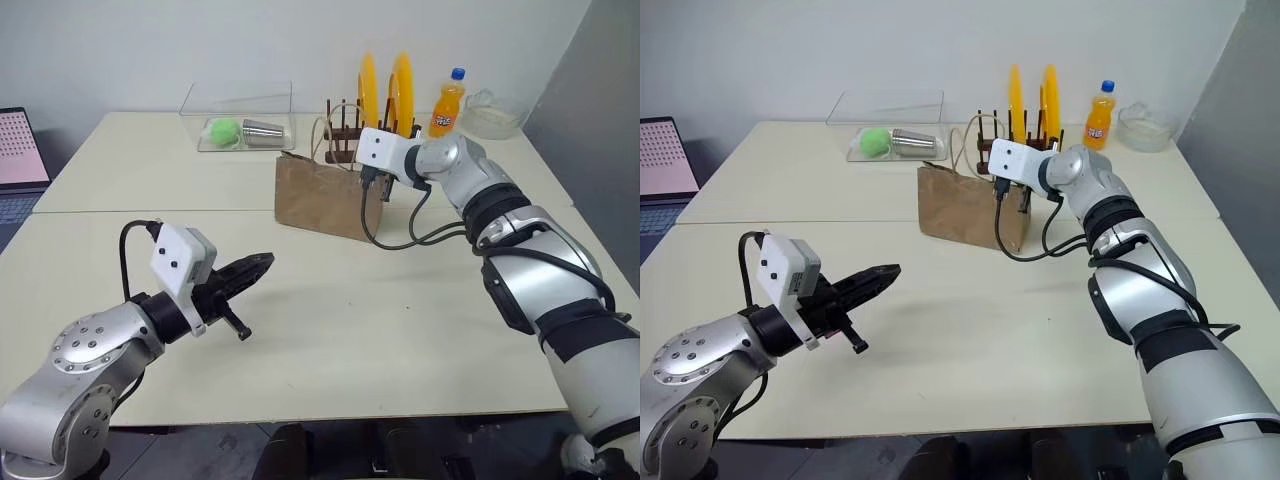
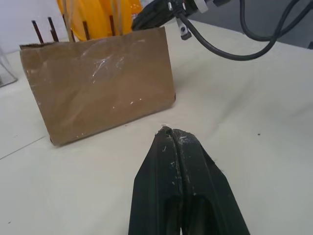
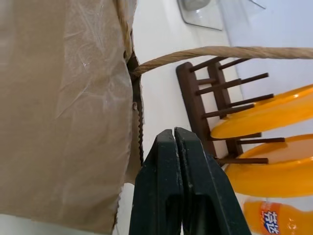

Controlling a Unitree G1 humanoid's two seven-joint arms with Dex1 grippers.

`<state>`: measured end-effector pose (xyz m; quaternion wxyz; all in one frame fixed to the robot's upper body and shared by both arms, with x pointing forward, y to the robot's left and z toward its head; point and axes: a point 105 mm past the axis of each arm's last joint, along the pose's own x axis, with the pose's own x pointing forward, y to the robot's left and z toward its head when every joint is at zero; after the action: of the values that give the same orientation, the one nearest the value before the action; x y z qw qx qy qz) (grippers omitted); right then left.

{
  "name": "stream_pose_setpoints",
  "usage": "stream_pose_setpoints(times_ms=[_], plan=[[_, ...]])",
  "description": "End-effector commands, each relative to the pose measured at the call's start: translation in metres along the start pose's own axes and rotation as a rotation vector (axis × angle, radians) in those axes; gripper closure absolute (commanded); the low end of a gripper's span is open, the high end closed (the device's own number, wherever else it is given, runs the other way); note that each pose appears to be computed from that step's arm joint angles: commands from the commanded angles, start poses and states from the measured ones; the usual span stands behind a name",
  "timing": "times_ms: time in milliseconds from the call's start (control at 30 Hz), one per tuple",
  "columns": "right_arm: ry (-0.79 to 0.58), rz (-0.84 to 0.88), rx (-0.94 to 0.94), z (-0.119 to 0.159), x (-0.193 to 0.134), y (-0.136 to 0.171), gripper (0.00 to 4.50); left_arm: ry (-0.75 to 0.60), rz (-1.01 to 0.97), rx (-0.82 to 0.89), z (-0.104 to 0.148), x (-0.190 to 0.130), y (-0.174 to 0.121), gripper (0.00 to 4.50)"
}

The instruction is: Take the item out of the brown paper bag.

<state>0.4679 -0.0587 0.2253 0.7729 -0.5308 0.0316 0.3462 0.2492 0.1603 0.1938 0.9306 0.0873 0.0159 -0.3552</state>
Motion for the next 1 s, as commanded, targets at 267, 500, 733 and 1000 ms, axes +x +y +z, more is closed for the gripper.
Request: stream_pose_setpoints(times_ms=[267, 500, 733, 1000], plan=[[-0.156, 0.218, -0.051, 0.026, -0.007, 0.018, 4.45, 0.036, -0.106, 0.033, 0.000, -0.002, -0.013, 4.50], [-0.299, 0.388, -0.113, 0.040, -0.020, 0.041, 4.45, 0.101, -0.164, 0.043, -0.013, -0.009, -0.022, 4.50], [-0.365, 0.478, -0.160, 0.045, -0.029, 0.067, 4.45, 0.136, -0.201, 0.061, -0.024, -0.014, -0.025, 4.50], [-0.454, 0.425, -0.172, 0.062, -0.049, 0.062, 4.45, 0.160, -0.214, 0.084, -0.027, -0.019, -0.023, 4.50]])
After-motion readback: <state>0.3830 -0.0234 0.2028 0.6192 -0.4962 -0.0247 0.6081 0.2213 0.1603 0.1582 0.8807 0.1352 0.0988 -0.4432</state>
